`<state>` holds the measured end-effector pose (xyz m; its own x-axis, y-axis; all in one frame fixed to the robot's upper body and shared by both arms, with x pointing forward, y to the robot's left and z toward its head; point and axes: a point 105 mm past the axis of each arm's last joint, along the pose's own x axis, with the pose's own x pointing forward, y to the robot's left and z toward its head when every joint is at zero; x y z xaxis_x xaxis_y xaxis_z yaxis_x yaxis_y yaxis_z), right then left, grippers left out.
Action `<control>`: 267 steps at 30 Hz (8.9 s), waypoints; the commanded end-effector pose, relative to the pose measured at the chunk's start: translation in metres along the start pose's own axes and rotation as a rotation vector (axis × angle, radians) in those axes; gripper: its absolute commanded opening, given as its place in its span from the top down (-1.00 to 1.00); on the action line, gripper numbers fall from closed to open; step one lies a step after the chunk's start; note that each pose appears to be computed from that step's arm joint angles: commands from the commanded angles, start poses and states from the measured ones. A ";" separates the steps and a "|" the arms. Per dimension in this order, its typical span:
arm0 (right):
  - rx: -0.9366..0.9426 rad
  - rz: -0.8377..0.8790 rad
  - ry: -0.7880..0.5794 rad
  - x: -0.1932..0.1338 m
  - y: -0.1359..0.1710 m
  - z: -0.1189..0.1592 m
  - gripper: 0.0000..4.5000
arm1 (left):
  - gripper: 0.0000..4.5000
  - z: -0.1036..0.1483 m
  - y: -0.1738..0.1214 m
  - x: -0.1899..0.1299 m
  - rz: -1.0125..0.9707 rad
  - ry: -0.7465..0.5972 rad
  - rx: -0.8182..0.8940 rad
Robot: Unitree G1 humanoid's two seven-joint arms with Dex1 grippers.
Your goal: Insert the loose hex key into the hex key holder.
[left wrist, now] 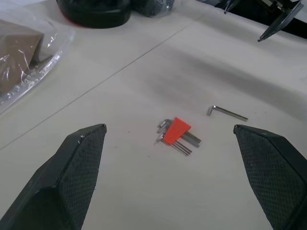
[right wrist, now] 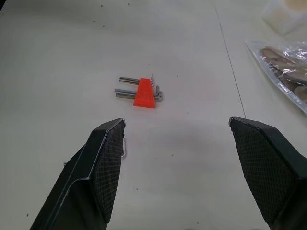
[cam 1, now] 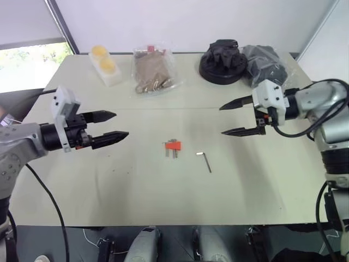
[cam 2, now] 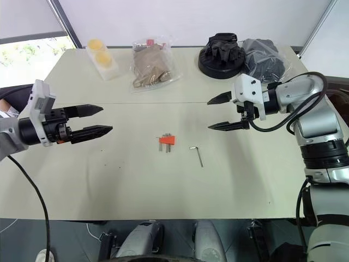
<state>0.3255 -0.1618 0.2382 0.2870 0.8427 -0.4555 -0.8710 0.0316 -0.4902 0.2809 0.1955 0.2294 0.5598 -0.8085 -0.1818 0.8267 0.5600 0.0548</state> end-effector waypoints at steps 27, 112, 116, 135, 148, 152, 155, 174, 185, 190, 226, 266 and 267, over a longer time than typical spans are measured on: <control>0.121 -0.012 -0.073 0.142 0.026 -0.059 -0.60 | -0.97 -0.018 -0.020 0.012 0.061 -0.012 0.007; -1.212 -0.604 -0.338 0.071 -0.012 0.101 0.55 | -0.52 0.061 -0.022 0.083 -0.207 -0.324 0.035; -1.211 -0.592 -0.334 0.072 -0.011 0.099 0.55 | 0.40 0.065 -0.024 0.086 -0.223 -0.345 0.036; -1.192 -0.557 -0.323 0.077 -0.007 0.094 0.55 | -0.47 0.067 -0.025 0.091 -0.218 -0.353 0.057; -1.185 -0.556 -0.317 0.076 -0.007 0.095 0.55 | -0.11 0.063 -0.028 0.095 -0.232 -0.358 0.030; -1.182 -0.560 -0.314 0.075 -0.008 0.096 0.55 | 0.80 0.062 -0.028 0.096 -0.230 -0.357 0.023; -1.179 -0.561 -0.315 0.075 -0.008 0.096 0.55 | 0.99 0.060 -0.029 0.097 -0.227 -0.355 0.018; -1.174 -0.572 -0.328 0.076 -0.009 0.100 0.55 | 0.99 0.061 -0.030 0.099 -0.218 -0.356 0.018; -1.167 -0.569 -0.318 0.076 -0.010 0.098 -0.97 | 1.00 0.061 -0.031 0.098 -0.218 -0.354 0.028; -1.122 -0.555 -0.267 0.074 -0.014 0.087 -0.97 | 1.00 0.061 -0.030 0.097 -0.209 -0.352 0.041; 0.311 -0.148 0.421 0.084 0.049 -0.064 -0.97 | 1.00 0.029 -0.020 0.073 -0.007 -0.276 0.167; 0.137 -0.120 0.397 0.088 0.060 -0.065 0.44 | 1.00 0.028 -0.021 0.078 -0.002 -0.270 0.171; 0.141 -0.127 0.396 0.089 0.059 -0.065 0.44 | 1.00 0.027 -0.021 0.078 -0.003 -0.269 0.171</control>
<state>0.3212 -0.1205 0.1122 0.4741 0.5539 -0.6844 -0.8751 0.2110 -0.4355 0.3119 0.1185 0.2309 0.5459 -0.8359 0.0580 0.8182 0.5467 0.1778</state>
